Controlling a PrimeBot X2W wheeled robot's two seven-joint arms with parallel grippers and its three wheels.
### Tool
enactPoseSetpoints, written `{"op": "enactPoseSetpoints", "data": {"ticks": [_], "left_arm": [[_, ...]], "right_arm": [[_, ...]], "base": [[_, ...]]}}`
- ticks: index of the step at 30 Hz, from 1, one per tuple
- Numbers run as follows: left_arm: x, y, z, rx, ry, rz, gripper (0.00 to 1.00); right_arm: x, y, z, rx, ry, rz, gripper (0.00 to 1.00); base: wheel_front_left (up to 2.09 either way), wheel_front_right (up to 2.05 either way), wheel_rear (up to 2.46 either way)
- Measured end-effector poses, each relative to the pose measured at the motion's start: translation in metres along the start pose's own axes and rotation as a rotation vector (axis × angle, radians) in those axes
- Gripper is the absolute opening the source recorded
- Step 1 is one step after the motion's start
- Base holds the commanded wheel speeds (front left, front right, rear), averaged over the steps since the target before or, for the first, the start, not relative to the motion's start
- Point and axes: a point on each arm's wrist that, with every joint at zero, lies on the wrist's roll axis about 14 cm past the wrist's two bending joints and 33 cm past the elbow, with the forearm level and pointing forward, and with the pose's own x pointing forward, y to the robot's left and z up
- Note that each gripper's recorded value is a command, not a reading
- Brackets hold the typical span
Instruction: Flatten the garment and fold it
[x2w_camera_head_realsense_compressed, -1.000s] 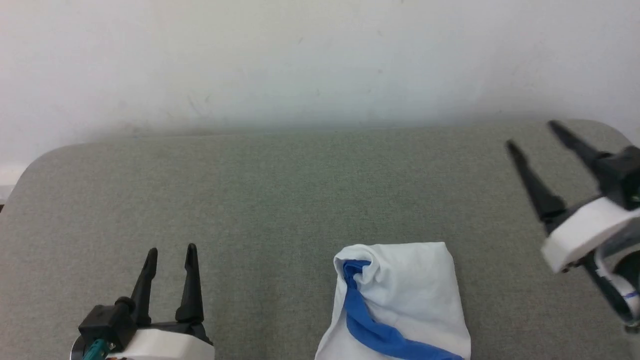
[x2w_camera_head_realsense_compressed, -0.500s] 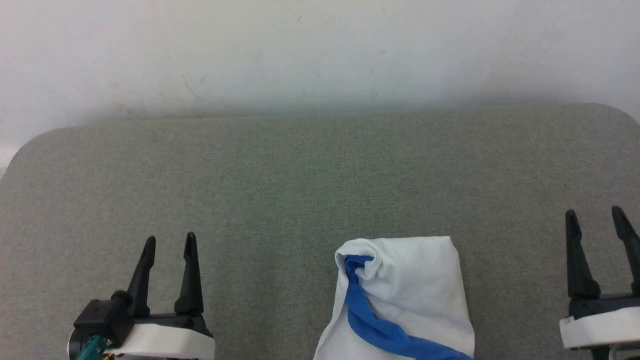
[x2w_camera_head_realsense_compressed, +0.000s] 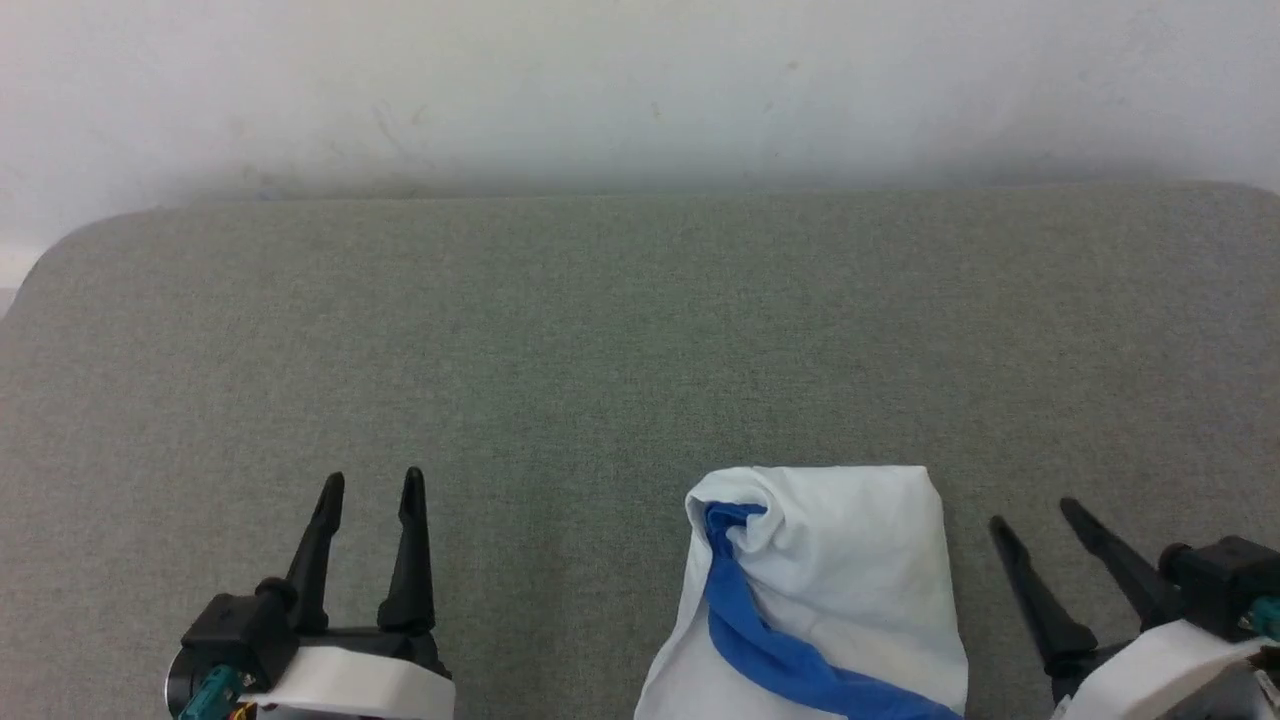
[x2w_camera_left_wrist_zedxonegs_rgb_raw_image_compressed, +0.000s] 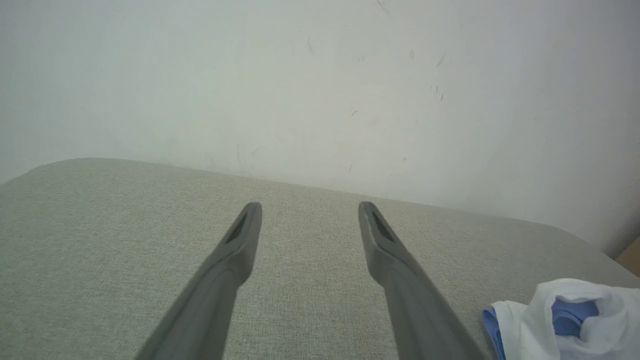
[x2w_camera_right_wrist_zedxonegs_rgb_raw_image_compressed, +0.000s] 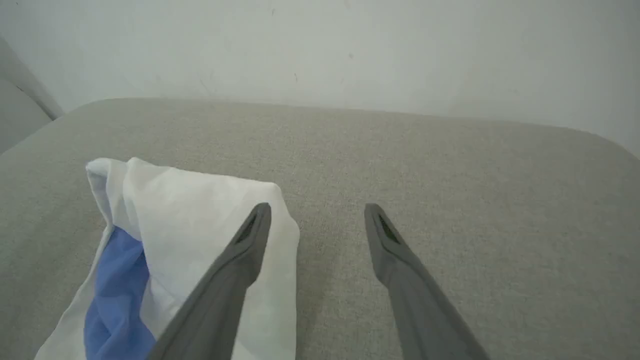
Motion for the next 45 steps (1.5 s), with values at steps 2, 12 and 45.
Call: {"op": "enactPoseSetpoints", "data": {"ticks": [2,12,45], "left_arm": [[0.001,0.000,-0.004,-0.001,0.013,0.001,1.00],[0.011,0.003,-0.022,0.000,0.060,0.015,1.00],[0.057,-0.055,-0.034,-0.024,0.056,-0.171,1.00]], "right_arm": [[0.001,0.007,-0.019,0.048,0.127,0.041,1.00],[0.021,0.030,-0.084,0.116,0.544,0.171,1.00],[0.037,-0.074,-0.049,-0.304,0.591,0.057,0.00]], "base": [[0.00,0.00,0.00],[0.00,0.00,0.00],[0.00,0.00,0.00]]}}
